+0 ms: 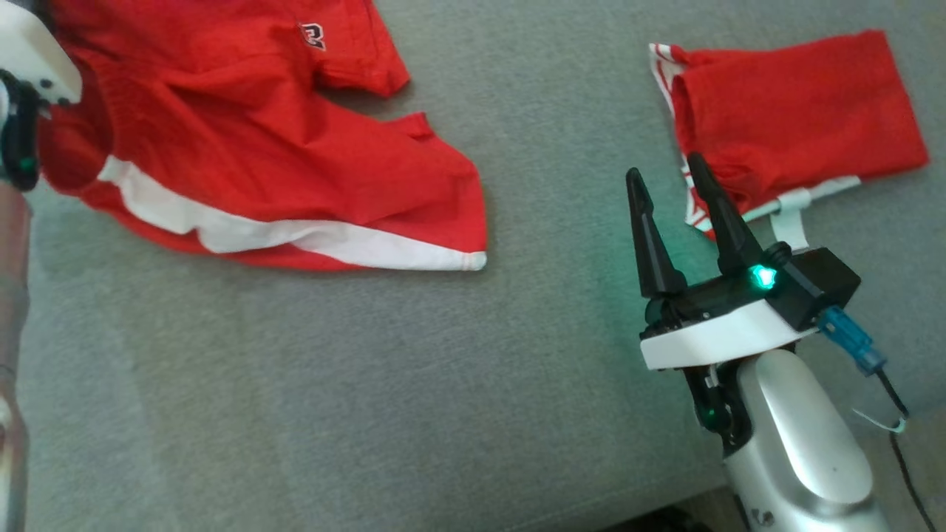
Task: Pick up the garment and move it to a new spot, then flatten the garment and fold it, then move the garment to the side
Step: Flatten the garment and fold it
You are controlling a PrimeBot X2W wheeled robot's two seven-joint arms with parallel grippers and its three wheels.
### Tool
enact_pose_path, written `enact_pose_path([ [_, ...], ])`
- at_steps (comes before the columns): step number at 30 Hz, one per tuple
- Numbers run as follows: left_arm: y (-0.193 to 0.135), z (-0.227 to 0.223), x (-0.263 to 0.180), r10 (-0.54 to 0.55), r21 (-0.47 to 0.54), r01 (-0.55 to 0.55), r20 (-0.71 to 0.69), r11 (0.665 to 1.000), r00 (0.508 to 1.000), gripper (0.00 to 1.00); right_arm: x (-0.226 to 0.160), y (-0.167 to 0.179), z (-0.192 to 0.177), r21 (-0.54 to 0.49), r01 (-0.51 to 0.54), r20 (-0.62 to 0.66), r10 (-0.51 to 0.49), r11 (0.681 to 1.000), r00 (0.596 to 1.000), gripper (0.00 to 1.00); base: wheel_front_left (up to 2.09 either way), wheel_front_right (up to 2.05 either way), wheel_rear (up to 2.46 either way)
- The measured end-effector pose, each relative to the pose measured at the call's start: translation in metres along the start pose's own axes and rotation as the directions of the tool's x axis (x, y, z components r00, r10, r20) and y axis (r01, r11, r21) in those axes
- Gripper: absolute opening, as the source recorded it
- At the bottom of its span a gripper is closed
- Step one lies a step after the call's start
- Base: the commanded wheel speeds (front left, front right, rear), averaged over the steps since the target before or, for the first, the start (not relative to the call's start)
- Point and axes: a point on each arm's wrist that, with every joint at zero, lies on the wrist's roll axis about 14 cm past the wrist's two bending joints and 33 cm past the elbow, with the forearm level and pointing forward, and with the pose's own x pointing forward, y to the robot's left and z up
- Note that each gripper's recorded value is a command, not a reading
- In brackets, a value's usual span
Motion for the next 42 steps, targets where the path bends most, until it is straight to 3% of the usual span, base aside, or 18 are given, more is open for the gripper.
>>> enact_pose_path([
  [8, 0.011, 0.003, -0.034, -0.002, 0.027, 0.002, -0.008, 1.000, 1.000, 1.00, 0.006, 0.021, 0.010, -0.007, -0.060, 0.029, 0.061, 0.998, 0.998, 1.00, 0.00, 0.00, 0.00],
  [12, -0.001, -0.023, -0.057, -0.033, -0.030, 0.029, -0.109, 0.999, 0.993, 1.00, 0.007, 0.032, 0.016, -0.003, -0.089, 0.047, 0.089, 0.996, 0.995, 1.00, 0.00, 0.00, 0.00],
  [15, -0.015, -0.044, -0.079, -0.082, 0.000, 0.084, -0.182, 0.996, 0.980, 1.00, 0.004, 0.038, 0.017, 0.000, -0.103, 0.048, 0.103, 0.995, 0.994, 1.00, 0.00, 0.00, 0.00],
  [19, 0.002, -0.054, -0.108, -0.073, -0.020, 0.070, -0.219, 0.997, 0.973, 1.00, -0.001, 0.047, 0.017, 0.003, -0.125, 0.049, 0.124, 0.992, 0.991, 1.00, 0.00, 0.00, 0.00],
  [22, 0.021, -0.046, -0.126, -0.046, -0.001, 0.047, -0.180, 0.999, 0.983, 1.00, -0.003, 0.054, 0.021, 0.004, -0.140, 0.059, 0.139, 0.990, 0.988, 1.00, 0.00, 0.00, 0.00],
  [26, 0.019, -0.041, -0.147, -0.062, -0.018, 0.060, -0.137, 0.998, 0.989, 1.00, -0.008, 0.059, 0.023, 0.006, -0.150, 0.064, 0.150, 0.989, 0.987, 1.00, 0.00, 0.00, 0.00],
  [34, 0.017, -0.009, -0.195, -0.031, -0.035, 0.037, 0.152, 0.999, 0.988, 1.00, -0.025, 0.069, 0.023, 0.011, -0.170, 0.062, 0.169, 0.985, 0.984, 1.00, 0.00, 0.00, 0.00],
  [37, 0.016, -0.021, -0.220, 0.023, -0.047, -0.013, 0.224, 0.999, 0.974, 1.00, -0.032, 0.071, 0.020, 0.019, -0.173, 0.054, 0.172, 0.985, 0.984, 1.00, 0.00, 0.00, 0.00],
  [42, 0.010, -0.057, -0.265, 0.147, -0.106, -0.125, 0.231, 0.986, 0.962, 1.00, -0.040, 0.073, 0.009, 0.030, -0.175, 0.022, 0.174, 0.984, 0.984, 1.00, 0.00, 0.00, 0.00],
])
